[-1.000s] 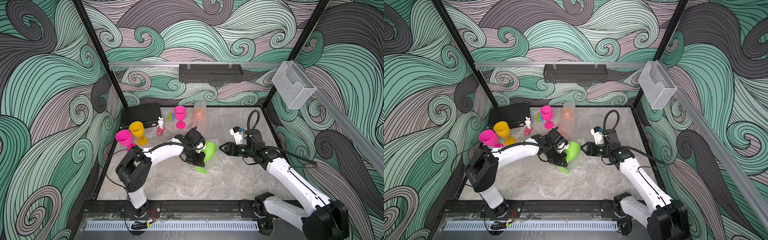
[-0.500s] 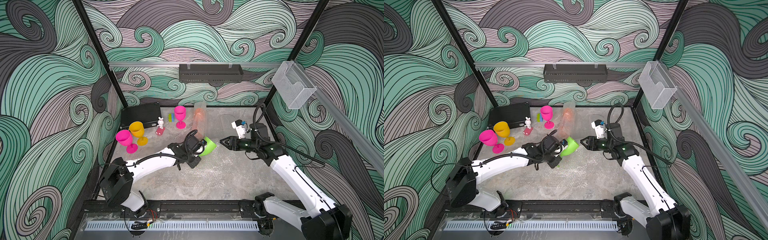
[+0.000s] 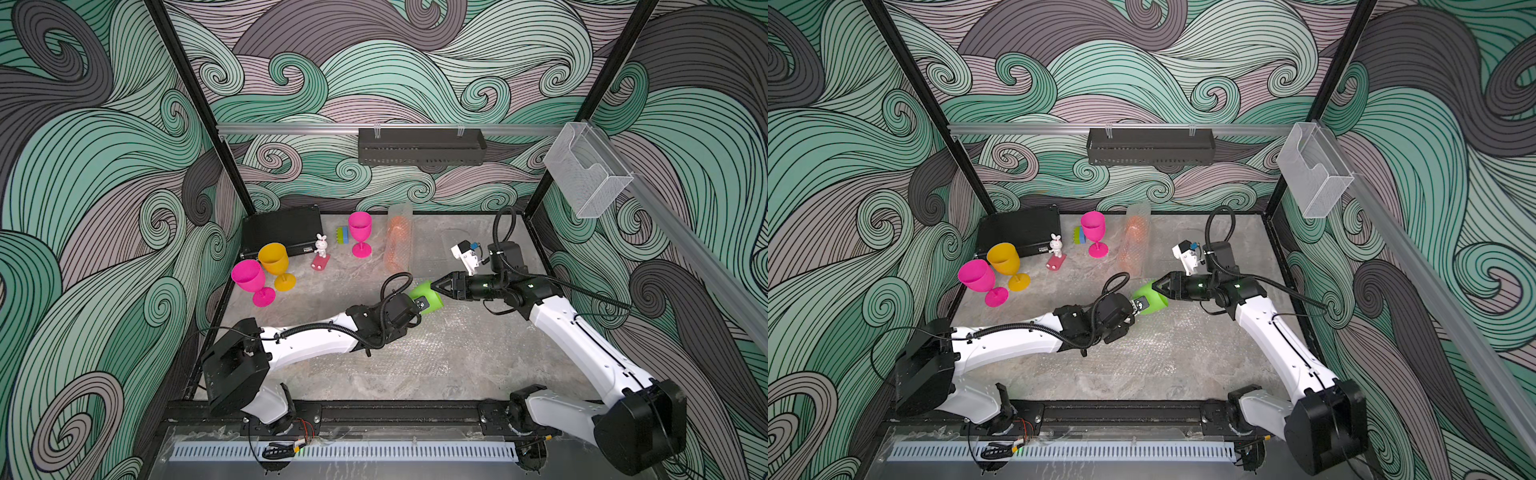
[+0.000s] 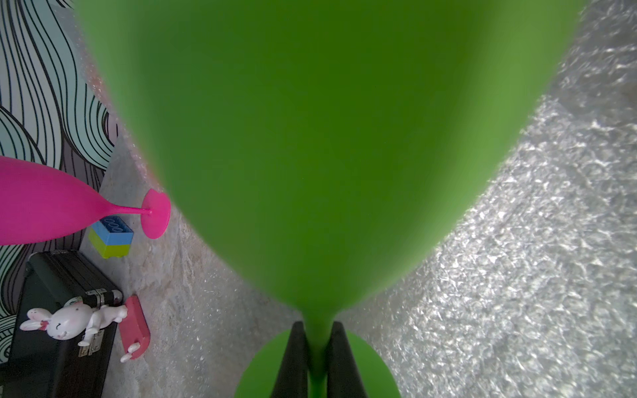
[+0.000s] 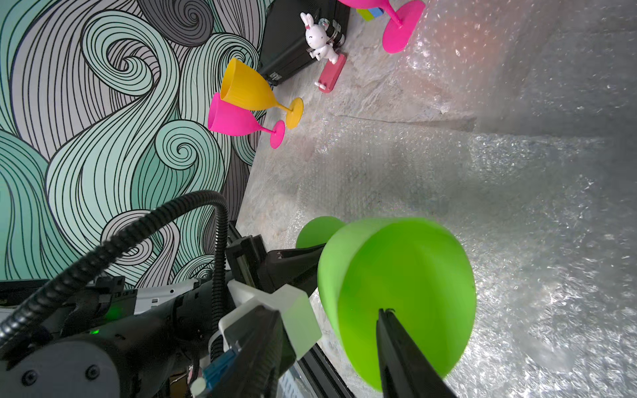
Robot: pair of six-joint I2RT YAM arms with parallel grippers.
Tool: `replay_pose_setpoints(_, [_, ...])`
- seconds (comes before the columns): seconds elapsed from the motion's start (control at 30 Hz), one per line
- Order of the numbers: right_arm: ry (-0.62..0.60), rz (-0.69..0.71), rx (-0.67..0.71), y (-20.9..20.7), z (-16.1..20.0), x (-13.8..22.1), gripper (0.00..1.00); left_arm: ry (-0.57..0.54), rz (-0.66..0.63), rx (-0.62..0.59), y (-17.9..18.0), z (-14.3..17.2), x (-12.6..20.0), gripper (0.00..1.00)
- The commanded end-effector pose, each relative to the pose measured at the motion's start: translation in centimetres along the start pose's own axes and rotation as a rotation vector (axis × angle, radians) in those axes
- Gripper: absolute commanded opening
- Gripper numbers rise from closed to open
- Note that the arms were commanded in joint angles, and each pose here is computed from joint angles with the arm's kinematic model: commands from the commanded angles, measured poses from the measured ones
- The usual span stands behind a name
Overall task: Unpack wine glasses from bubble wrap
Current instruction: Place the wine glass at the center of the board.
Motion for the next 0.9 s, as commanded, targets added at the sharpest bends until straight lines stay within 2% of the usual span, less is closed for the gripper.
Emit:
replay_pose_setpoints(0.0, [-0.002,-0.062,-0.004,0.7,-0.1,-0.4,0.45,-0.062,-0.056,0.003,0.5,-1.1,0.4,0.02])
replay_pose_setpoints(0.5, [0.014,-0.142,-0.042,0.7,-0.1,-1.7,0.27,-0.122,-0.08,0.039,0.5,-1.7,0.9,0.02])
replay_pose_setpoints(0.87, [-0.005,-0.212,-0.058,1.2,-0.4,-1.9,0.05,-0.187,-0.125,0.04,0.6,-2.2,1.2,0.02])
Point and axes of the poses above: each gripper's point midway between its finger pads, its own x axis back along the fingers, its own y axis along the line the jaws close on, z = x × y, the point moved 4 cm from there along x, back along the fingers, and after that the axes turned 15 degrees about x, right-handed, at the moved point
